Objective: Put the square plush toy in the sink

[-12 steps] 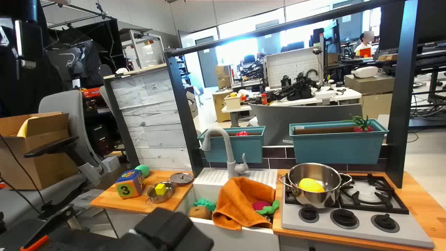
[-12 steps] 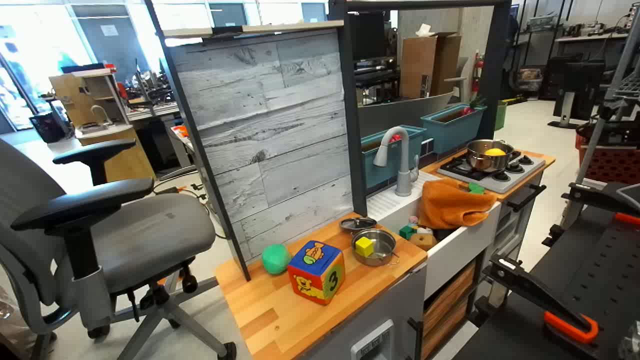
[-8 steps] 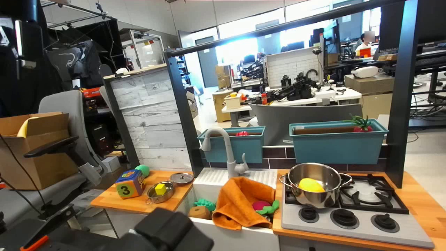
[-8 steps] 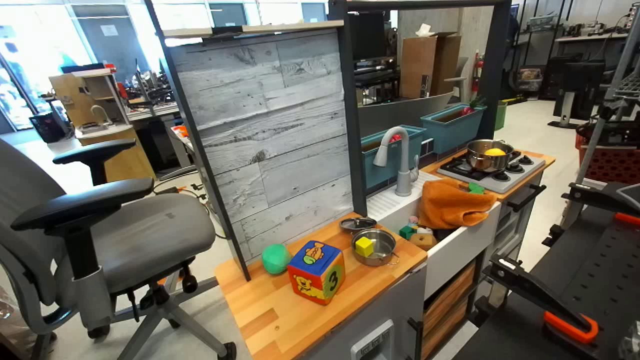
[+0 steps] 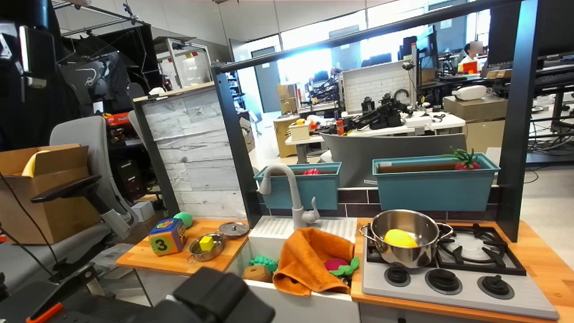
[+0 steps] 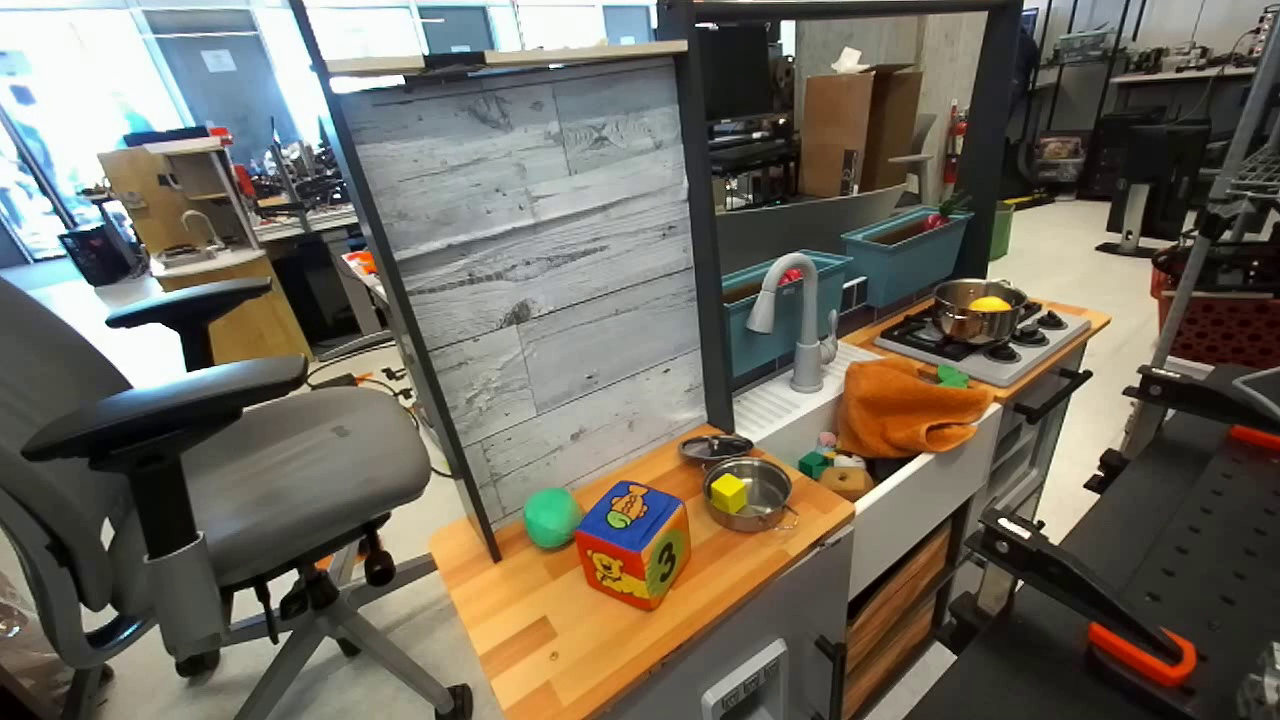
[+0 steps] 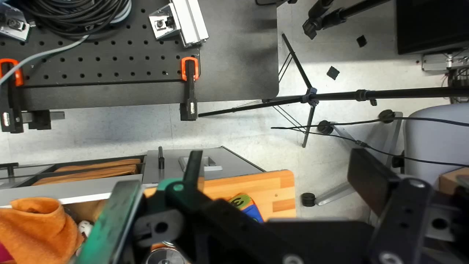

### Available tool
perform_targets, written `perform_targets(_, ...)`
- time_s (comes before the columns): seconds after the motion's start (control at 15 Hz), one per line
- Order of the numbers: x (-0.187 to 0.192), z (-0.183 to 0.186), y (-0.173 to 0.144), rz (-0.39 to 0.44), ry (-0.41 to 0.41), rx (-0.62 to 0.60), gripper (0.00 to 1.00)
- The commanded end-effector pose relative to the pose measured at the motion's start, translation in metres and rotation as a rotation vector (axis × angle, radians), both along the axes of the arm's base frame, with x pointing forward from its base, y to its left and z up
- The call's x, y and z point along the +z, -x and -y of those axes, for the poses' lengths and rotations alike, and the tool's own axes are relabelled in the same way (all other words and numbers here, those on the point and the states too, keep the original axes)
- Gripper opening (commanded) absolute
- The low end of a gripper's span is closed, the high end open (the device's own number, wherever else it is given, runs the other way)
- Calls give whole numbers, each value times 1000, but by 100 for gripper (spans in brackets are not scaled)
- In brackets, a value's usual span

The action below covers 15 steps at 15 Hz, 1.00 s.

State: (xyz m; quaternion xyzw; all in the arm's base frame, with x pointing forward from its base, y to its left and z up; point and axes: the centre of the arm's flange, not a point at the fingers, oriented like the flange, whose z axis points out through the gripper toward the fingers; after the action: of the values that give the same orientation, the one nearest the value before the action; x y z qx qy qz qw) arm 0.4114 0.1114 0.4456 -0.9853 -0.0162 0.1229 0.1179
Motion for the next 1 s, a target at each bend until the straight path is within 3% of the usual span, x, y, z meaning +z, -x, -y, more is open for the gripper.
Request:
perform_targets(0.0, 0, 0, 0, 0, 0, 0, 100)
perform_targets(0.8, 0, 0, 0, 0, 0, 0, 100)
perform_targets(0.93, -10, -4, -16, 24, 1, 11, 100)
